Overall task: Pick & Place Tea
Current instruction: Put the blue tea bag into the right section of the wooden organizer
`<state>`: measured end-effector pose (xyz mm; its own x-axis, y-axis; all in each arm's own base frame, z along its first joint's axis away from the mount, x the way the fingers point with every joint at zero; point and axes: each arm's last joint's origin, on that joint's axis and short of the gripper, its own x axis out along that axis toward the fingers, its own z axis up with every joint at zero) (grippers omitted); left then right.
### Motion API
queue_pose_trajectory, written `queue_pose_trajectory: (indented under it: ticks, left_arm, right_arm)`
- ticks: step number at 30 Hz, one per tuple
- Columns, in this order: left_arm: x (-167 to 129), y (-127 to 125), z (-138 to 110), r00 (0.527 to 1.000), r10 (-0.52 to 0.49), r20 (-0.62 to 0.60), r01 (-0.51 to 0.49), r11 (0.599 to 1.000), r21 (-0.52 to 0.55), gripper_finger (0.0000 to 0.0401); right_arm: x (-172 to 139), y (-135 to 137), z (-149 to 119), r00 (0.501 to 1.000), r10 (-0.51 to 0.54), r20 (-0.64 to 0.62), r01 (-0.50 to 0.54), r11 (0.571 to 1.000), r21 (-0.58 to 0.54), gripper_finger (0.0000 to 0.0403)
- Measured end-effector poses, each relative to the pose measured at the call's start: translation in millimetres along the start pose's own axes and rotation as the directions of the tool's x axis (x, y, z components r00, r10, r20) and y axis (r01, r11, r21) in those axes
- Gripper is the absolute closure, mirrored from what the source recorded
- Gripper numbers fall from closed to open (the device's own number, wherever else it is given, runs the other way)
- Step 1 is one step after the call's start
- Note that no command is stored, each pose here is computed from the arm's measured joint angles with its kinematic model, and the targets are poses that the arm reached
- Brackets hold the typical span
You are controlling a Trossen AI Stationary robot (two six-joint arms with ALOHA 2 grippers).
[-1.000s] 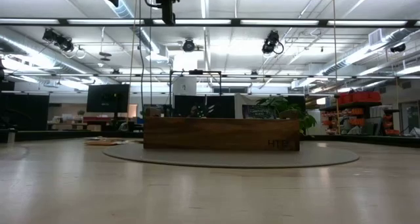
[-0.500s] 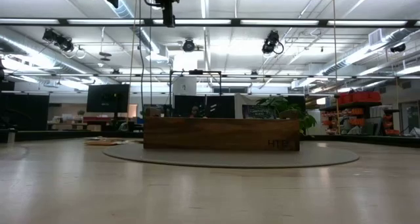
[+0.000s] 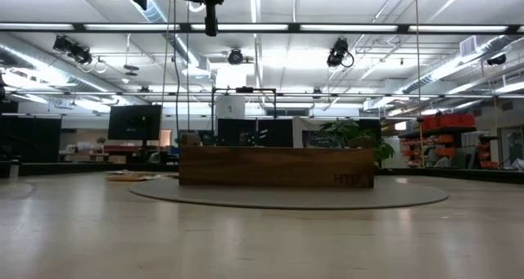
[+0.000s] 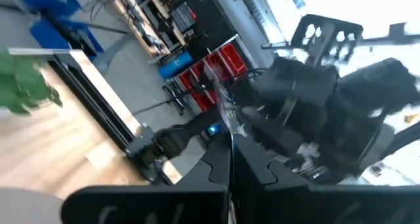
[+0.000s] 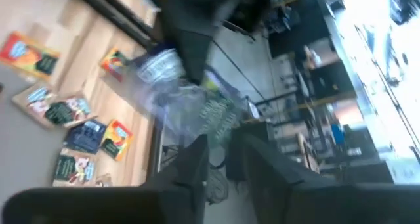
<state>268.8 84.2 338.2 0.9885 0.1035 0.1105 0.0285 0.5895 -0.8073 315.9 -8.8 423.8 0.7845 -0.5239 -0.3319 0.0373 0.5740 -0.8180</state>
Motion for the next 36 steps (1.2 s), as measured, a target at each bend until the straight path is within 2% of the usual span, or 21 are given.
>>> queue_pose_trajectory:
  ticks: [5,8,10,11,13,15,18,20,25,30,32,36]
  left_arm:
    - [0.1,-0.4,0.1,1.000,-0.002,0.006,0.001,0.993,0.120,0.0396]
    - [0.0,-1.0,0.6,1.000,-0.007,0.011,0.004,0.979,0.203,0.0396]
    - [0.0,-1.9,1.2,1.000,-0.016,0.018,0.011,0.963,0.269,0.0396]
    - [0.0,-2.4,1.5,1.000,-0.021,0.021,0.014,0.952,0.307,0.0396]
    - [0.0,-2.6,1.7,0.999,-0.023,0.022,0.013,0.927,0.375,0.0396]
    - [0.0,-3.0,1.9,0.999,-0.027,0.024,0.014,0.896,0.444,0.0396]
    - [0.0,-3.3,2.1,0.999,-0.030,0.027,0.011,0.845,0.534,0.0396]
    - [0.0,-3.4,2.2,0.999,-0.031,0.027,0.010,0.816,0.577,0.0396]
    - [-0.1,-4.6,3.0,0.998,-0.043,0.035,0.011,0.768,0.641,0.0396]
    - [-0.1,-6.6,3.4,0.997,-0.061,0.044,0.014,0.724,0.689,0.0396]
    - [-0.2,-7.8,3.8,0.996,-0.072,0.049,0.017,0.714,0.700,0.0396]
    - [-0.3,-9.3,3.8,0.995,-0.095,0.037,0.042,0.710,0.703,0.0397]
  right_arm:
    - [-14.5,-12.6,-3.9,0.998,-0.055,0.000,0.054,0.986,0.158,0.0241]
    - [-20.7,-20.2,-7.9,0.997,-0.072,0.007,0.067,0.948,0.311,0.0217]
    - [-24.3,-25.2,-11.0,0.997,-0.064,0.031,0.043,0.891,0.452,0.0206]
    - [-25.6,-27.9,-12.5,0.997,-0.050,0.058,0.012,0.849,0.528,0.0203]
    - [-24.1,-33.0,-16.8,0.991,0.007,0.133,-0.093,0.749,0.656,0.0200]
    - [-19.4,-36.6,-21.1,0.970,0.087,0.225,-0.226,0.652,0.724,0.0199]
    - [-9.5,-41.9,-28.4,0.921,0.186,0.341,-0.387,0.521,0.761,0.0199]
    - [-4.5,-45.6,-34.1,0.902,0.215,0.373,-0.431,0.447,0.784,0.0199]
    - [2.4,-58.3,-44.0,0.889,0.191,0.415,-0.457,0.325,0.828,0.0199]
    - [14.0,-61.1,-49.0,0.817,0.256,0.516,-0.567,0.199,0.799,0.0199]
    - [22.0,-56.8,-49.5,0.797,0.296,0.527,-0.588,0.178,0.789,0.0199]
    - [37.5,-49.5,-49.0,0.796,0.320,0.513,-0.581,0.172,0.795,0.0199]
